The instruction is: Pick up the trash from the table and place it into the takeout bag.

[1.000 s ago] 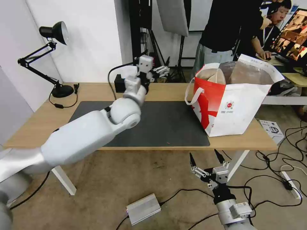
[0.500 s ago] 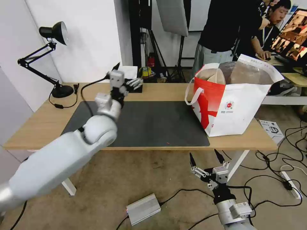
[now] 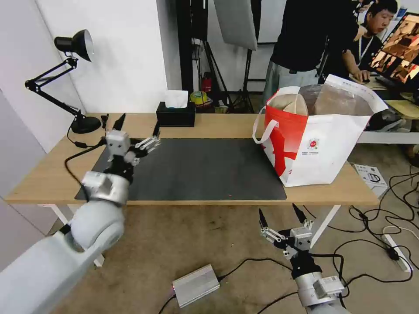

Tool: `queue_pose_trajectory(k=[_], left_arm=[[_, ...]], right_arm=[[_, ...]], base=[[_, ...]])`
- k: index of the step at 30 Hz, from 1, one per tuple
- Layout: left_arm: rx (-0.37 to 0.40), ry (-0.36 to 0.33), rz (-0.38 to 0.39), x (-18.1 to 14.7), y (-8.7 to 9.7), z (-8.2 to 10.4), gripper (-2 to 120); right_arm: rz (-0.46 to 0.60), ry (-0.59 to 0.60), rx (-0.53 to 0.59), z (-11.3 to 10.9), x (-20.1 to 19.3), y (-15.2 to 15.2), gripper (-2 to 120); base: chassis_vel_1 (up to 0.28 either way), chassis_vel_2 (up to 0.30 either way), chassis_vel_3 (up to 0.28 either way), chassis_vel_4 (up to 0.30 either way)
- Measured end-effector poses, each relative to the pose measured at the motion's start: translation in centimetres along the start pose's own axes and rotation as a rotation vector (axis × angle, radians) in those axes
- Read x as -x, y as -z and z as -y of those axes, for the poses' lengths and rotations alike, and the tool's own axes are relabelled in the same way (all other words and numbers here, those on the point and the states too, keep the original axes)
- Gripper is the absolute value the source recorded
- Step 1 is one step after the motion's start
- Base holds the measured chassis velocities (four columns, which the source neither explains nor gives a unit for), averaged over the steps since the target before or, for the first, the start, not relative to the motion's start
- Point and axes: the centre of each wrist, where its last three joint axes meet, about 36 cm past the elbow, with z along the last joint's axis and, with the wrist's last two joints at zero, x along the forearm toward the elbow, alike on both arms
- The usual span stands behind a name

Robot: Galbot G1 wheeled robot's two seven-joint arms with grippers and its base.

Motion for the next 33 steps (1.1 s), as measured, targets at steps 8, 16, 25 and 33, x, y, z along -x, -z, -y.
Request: queue_pose_trajectory(k=[8, 16, 25, 33], left_arm=[[0.006, 0.082, 0.013, -5.4, -1.3, 0.3, 100], [0.038, 0.153, 0.045, -10.3, -2.7, 1.9, 100], [0.054, 0.198, 0.033, -14.4, -4.8, 4.8, 100], [0.076, 0.225, 0.02, -18.1, -5.8, 7.6, 100]], right_arm=[[0.0, 0.0, 0.0, 0.0, 0.0, 0.0, 100], [0.0, 0.0, 0.0, 0.0, 0.0, 0.0, 100], [0.0, 0.0, 0.0, 0.0, 0.0, 0.0, 100], [0.0, 0.0, 0.0, 0.0, 0.0, 0.0, 100]], base=[[0.0, 0.0, 0.0, 0.0], [0.0, 0.0, 0.0, 0.0], [0.0, 0.0, 0.0, 0.0], [0.0, 0.0, 0.0, 0.0]])
